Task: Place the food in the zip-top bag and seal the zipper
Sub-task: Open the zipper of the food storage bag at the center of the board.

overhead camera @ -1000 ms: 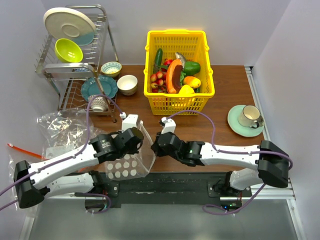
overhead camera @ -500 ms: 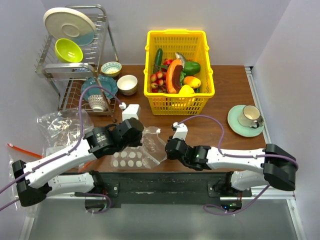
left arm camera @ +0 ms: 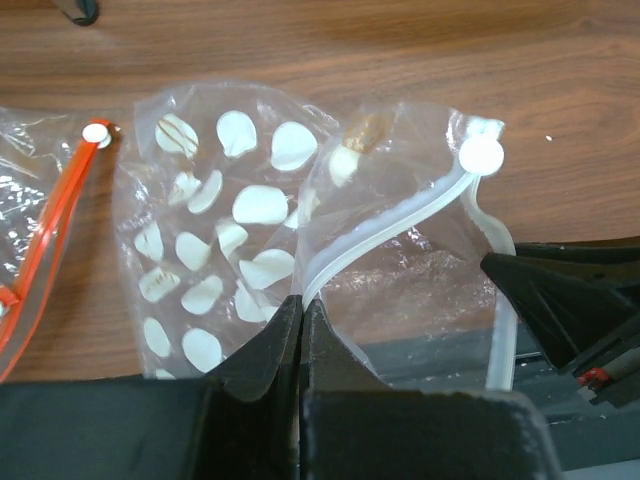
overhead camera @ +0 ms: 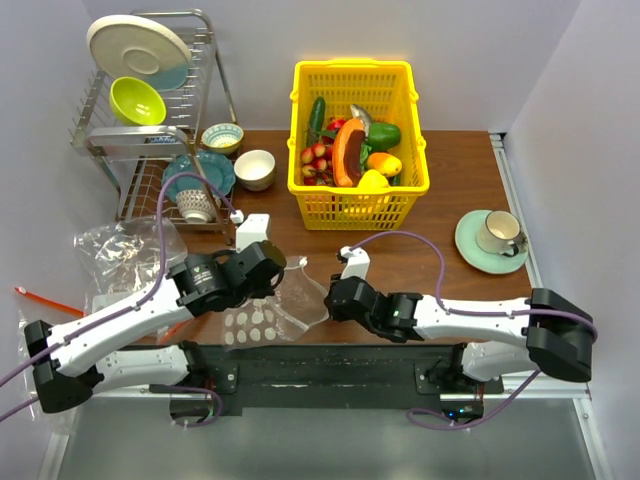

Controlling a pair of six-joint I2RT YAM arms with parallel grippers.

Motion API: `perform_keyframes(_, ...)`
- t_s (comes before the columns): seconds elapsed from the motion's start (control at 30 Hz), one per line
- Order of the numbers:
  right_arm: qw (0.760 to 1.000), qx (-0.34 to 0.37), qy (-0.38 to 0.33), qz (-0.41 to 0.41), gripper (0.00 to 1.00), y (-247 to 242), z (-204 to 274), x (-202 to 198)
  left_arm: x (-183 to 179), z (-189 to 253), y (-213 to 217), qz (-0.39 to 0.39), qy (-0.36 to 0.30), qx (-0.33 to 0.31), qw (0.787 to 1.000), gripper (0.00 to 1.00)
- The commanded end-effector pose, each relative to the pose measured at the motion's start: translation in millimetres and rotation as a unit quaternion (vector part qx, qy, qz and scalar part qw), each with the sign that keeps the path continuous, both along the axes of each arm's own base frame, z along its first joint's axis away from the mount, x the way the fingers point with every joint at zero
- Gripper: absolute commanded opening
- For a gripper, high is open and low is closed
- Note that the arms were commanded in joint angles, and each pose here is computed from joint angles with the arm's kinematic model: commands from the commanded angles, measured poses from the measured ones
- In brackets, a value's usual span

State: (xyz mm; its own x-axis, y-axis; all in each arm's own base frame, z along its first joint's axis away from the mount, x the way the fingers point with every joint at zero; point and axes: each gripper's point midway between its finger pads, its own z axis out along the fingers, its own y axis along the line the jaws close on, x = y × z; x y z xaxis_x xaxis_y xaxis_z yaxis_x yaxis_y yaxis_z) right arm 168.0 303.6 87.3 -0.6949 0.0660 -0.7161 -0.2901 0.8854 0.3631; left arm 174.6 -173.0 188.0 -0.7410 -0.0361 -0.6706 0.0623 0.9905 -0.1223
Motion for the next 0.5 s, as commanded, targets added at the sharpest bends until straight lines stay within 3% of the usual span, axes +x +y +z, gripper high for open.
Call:
perform_keyframes(0.0,0.999,0.018,-0.024,0.037,0.33,11,30,0,7,12,-12,-0.006,-0.039,-0.061,0.997,0.0)
perform_keyframes(0.17,0.996,0.052,-0.055,0.051,0.42,8,76,-1,8,15,-8,-0.001,-0.056,-0.078,0.995,0.0)
perform_keyframes(0.27,0.993,0.062,-0.088,0.048,0.57,0,119,3,8,14,-1,0.008,-0.059,-0.062,0.996,0.0)
perform_keyframes(0.3,0.994,0.04,-0.094,0.045,0.67,-10,123,4,9,14,1,0.01,-0.059,-0.057,0.997,0.0)
perform_keyframes(0.33,0.993,0.036,-0.103,0.037,0.7,-15,134,8,9,13,2,0.012,-0.058,-0.052,0.997,0.0)
perform_keyframes(0.47,0.988,0.01,-0.153,-0.016,0.77,-33,200,28,8,17,5,0.005,-0.057,-0.034,0.998,0.0)
